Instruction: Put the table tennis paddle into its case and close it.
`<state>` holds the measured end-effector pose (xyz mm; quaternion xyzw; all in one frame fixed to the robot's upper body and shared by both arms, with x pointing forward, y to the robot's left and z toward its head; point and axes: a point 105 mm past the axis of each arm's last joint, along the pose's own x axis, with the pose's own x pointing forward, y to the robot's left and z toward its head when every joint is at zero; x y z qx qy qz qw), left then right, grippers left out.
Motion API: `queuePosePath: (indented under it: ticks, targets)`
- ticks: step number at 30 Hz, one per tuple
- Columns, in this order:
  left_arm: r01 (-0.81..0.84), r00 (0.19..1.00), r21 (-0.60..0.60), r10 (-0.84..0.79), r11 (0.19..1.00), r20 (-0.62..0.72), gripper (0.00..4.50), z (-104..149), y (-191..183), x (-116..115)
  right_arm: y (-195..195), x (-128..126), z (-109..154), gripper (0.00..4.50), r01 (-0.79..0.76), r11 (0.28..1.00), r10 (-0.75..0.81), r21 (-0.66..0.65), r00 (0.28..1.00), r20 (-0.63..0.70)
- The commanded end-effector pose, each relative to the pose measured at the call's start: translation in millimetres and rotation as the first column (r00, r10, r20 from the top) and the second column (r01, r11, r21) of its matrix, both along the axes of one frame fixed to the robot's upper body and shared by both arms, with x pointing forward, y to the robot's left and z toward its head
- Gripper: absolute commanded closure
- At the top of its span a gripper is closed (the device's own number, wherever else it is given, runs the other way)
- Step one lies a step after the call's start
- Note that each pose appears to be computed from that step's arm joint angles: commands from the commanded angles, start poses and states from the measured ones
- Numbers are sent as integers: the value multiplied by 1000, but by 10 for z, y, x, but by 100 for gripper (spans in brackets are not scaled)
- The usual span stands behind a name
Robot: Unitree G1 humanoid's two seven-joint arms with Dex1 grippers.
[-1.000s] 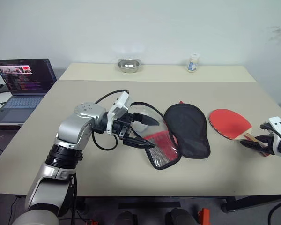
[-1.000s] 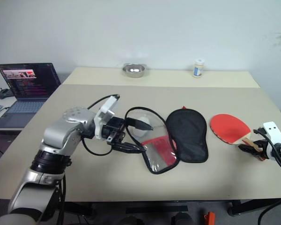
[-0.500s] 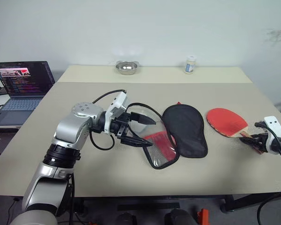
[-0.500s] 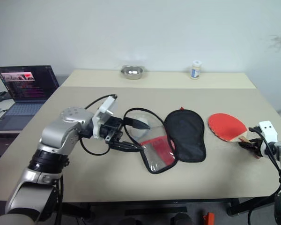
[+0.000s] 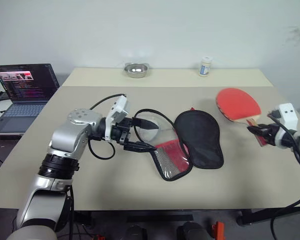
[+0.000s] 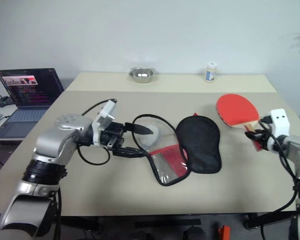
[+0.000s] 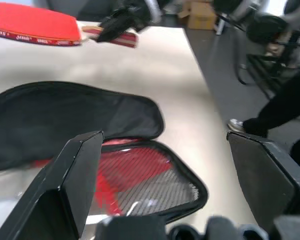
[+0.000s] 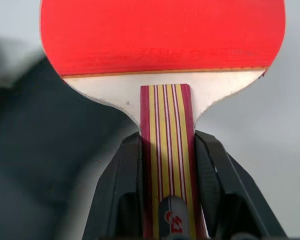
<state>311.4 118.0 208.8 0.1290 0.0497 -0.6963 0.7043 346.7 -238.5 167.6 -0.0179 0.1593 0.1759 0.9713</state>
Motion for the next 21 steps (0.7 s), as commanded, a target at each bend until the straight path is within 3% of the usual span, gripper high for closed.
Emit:
queuePosePath:
  ticks: [1,4,10,21]
  targets:
    - [-38,997,-5,39,999,67,18,120,94,46,331,-88,119,345,48,998,-51,47,997,63]
    - [-51,995,-15,52,999,82,18,135,92,74,563,-113,18,345,100,990,-105,105,993,47]
    - [-40,996,-15,41,999,81,18,91,52,58,657,-111,-167,345,192,974,-194,116,981,1]
    - [-25,996,-8,25,1000,83,18,80,82,18,962,-224,-318,345,163,979,-158,121,986,-54]
